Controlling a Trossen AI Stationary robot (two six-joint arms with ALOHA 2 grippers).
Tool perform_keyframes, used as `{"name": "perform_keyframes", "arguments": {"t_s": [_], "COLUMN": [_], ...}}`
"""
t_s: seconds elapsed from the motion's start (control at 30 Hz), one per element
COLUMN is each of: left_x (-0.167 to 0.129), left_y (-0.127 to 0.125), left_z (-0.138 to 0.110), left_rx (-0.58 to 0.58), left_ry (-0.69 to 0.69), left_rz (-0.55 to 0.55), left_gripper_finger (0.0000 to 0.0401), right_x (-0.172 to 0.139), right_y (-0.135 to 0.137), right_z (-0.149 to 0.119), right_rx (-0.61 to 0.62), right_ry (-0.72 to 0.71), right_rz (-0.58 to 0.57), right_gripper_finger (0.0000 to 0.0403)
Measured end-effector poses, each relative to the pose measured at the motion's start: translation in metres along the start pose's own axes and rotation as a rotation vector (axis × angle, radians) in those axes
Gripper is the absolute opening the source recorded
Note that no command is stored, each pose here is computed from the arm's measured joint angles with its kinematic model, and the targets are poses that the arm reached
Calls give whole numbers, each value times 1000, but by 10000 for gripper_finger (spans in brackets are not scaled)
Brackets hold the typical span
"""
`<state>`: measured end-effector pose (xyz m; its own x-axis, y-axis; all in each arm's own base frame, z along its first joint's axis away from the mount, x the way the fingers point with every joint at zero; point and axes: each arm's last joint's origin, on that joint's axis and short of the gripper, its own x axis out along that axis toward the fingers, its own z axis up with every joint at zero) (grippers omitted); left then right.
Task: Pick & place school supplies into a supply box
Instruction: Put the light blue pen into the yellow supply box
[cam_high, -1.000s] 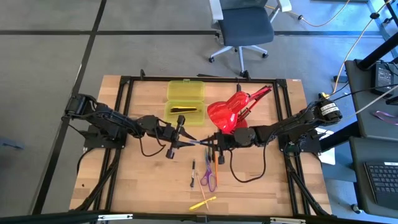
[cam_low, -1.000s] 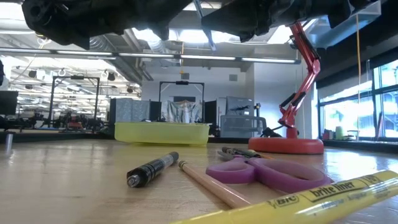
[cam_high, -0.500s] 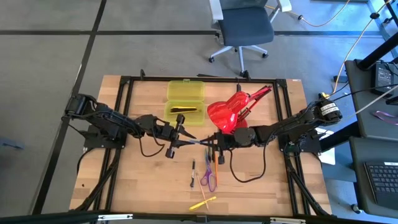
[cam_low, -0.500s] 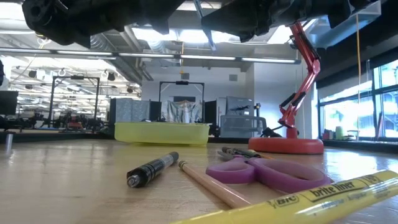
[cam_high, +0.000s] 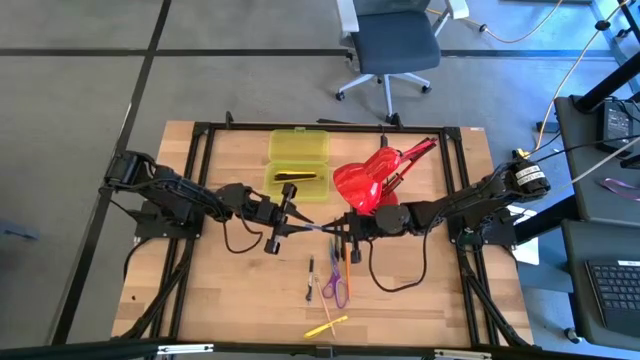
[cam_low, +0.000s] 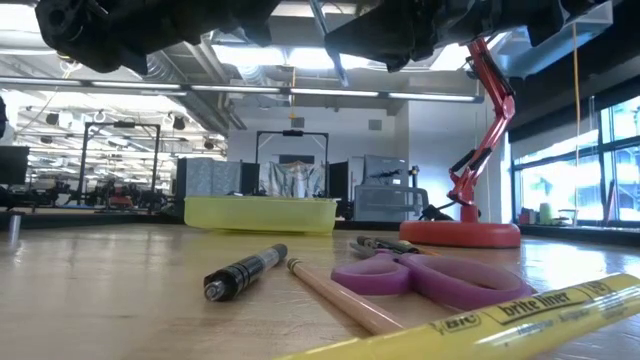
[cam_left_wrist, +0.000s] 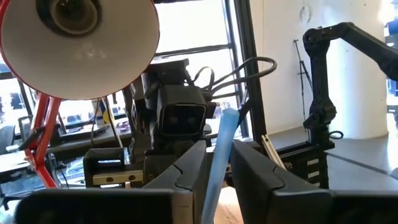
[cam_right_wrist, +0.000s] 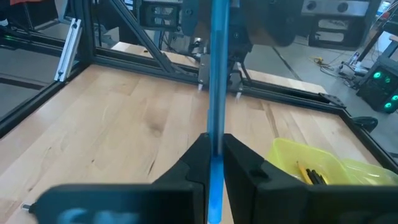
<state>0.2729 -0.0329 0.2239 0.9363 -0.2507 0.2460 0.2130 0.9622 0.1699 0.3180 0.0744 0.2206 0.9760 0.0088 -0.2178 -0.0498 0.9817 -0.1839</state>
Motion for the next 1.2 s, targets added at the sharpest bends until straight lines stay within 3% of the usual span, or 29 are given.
{"name": "perform_keyframes", "arguments": {"t_s": [0.3, 0.47, 0.77, 0.97, 1.2], "left_x": [0, 0, -1, -8, -2], "left_y": [0, 0, 7, 32, 78], "left_z": [0, 0, -3, -16, -24], "left_rx": [34, 34, 59, 65, 0], "left_ry": [-2, 0, 30, 219, 623], "left_rz": [1, 1, 37, 224, 347], "left_gripper_finger": [10, 14, 11, 9, 9], "right_x": [0, 0, -6, -9, -11], "right_y": [0, 0, -3, -7, -8], "right_z": [0, -1, -10, -22, -30], "right_rx": [-4, -24, 43, 150, 217], "right_ry": [2, 6, 152, 282, 355], "right_rz": [0, 2, -48, -116, -136], "right_gripper_finger": [37, 44, 146, 181, 185]}}
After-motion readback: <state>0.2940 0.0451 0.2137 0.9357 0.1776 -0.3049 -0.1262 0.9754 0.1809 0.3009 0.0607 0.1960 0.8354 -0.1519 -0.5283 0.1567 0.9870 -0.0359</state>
